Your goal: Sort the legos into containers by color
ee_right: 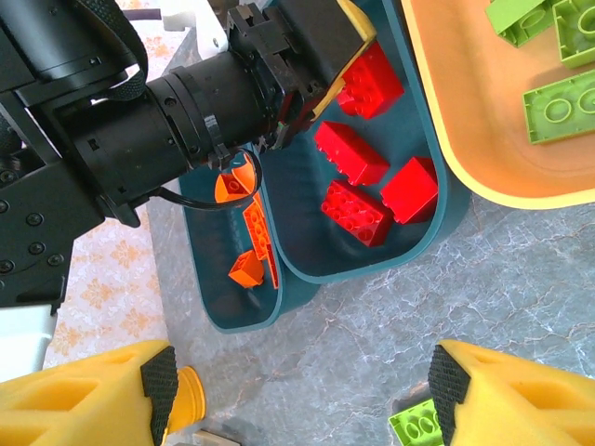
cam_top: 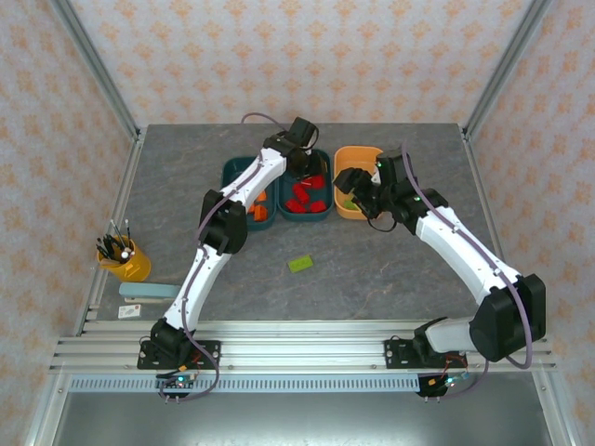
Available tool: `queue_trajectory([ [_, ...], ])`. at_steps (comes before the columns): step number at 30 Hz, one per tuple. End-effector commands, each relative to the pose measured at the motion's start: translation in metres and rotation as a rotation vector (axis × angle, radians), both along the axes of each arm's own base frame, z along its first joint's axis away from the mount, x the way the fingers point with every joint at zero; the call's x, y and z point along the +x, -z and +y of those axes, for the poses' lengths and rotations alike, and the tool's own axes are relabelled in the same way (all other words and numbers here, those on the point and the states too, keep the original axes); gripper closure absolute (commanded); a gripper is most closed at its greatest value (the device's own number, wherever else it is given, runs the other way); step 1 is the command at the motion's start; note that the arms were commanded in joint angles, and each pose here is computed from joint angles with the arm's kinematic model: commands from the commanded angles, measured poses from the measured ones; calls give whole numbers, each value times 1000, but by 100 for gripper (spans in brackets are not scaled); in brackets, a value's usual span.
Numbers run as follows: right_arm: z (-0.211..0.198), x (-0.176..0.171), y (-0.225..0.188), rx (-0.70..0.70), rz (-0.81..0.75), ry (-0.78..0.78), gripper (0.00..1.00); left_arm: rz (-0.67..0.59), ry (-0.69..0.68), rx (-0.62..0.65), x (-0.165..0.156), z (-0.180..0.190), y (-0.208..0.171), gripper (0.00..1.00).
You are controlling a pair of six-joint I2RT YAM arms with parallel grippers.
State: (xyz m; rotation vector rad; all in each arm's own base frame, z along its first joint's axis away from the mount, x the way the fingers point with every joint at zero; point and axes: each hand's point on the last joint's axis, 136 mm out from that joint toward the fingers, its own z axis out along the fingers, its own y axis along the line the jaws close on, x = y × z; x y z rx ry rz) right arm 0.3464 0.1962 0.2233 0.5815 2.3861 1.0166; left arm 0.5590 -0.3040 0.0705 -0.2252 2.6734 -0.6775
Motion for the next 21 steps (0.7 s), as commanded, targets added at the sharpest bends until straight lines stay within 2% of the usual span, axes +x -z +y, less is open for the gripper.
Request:
queue_trajectory([
  [1,1,4,-7,12,-29,16,27,-19,10,-10,0,-4,-14,58],
  [6,1,2,-6,10,-24,11,26,-41,2,-8,0,-2,-29,39],
  [11,-5,-8,-4,-43,-19,-8,27,-88,-12,11,-6,4,-66,37],
  [17,1,-45,20,-339,2,-191,28,-145,-126,86,-32,42,-129,33],
  [21,24,-75,48,-501,45,-352,28,-134,-200,120,-81,78,-152,29],
])
